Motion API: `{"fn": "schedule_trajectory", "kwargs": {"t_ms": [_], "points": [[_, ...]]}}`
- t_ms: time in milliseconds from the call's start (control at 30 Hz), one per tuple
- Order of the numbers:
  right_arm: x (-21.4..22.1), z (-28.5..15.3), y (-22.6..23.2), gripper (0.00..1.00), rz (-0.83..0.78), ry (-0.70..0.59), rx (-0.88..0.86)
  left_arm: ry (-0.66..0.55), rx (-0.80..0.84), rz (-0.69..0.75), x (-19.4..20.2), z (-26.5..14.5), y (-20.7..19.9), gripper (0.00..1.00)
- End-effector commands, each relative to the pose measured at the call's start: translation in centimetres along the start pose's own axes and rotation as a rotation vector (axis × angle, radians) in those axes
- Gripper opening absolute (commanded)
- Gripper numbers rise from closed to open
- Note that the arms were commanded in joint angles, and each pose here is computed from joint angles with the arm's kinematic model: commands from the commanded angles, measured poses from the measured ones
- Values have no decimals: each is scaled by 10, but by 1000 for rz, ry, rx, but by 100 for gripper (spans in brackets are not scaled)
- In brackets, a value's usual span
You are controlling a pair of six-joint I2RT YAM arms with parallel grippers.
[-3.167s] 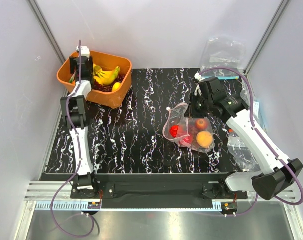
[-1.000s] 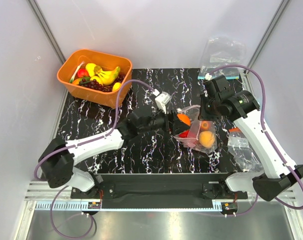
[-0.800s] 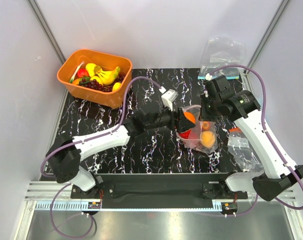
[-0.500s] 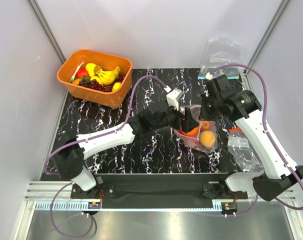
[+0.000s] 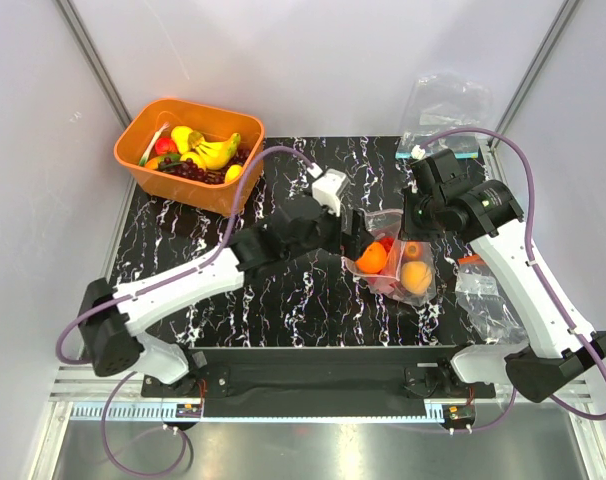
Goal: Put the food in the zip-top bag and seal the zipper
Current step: Place the fake fruit in the zipper food storage bag, then adjust the zipper food storage bag at the center of the board.
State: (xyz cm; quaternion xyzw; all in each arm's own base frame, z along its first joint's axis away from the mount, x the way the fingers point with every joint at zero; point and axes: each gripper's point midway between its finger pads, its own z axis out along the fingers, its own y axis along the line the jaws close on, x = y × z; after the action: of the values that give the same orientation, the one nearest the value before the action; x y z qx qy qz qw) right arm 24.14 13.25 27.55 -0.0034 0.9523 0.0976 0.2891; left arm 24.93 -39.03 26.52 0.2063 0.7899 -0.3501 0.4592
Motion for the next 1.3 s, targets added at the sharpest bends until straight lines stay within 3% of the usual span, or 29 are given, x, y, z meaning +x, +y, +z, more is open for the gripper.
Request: {"fn": "schedule_trajectory", "kwargs": {"t_ms": [0, 333, 500, 600, 633, 733, 767, 900, 1033, 1167, 1200, 1233, 1267], "points": [[-11, -12, 0, 0, -6, -68, -2, -88, -101, 72, -36, -28, 14, 99], [-12, -14, 2, 0, 1, -71, -16, -46, -45, 81, -32, 1, 0, 99], [-7, -12, 1, 0, 13, -54, -16, -14, -127, 92, -27, 36, 14, 97], [-4, -9, 2, 0, 17, -40, -18, -42, -176, 97, -37, 52, 28, 79], [-3, -9, 3, 0, 19, -37, -22, -56, -181, 95, -42, 55, 31, 66], [4, -5, 3, 0, 15, -11, -30, -72, -182, 84, -55, 62, 41, 47], [5, -4, 3, 0, 12, -5, -32, -77, -185, 86, -59, 62, 44, 33], [10, -5, 5, 0, -5, 21, -44, -117, -224, 100, -89, 45, 58, 5], [8, -11, 4, 2, -21, 18, -41, -189, -317, 143, -125, 2, 72, 1], [8, -7, 8, 15, -18, 12, -64, -187, -328, 151, -133, -22, 73, 1], [16, -2, 11, 21, -17, 36, -86, -178, -302, 148, -131, -23, 69, 1], [17, 1, 12, 36, -14, 31, -95, -175, -287, 143, -130, -24, 66, 1], [16, 4, 20, 42, -5, 21, -137, -186, -270, 137, -132, -27, 63, 1]]}}
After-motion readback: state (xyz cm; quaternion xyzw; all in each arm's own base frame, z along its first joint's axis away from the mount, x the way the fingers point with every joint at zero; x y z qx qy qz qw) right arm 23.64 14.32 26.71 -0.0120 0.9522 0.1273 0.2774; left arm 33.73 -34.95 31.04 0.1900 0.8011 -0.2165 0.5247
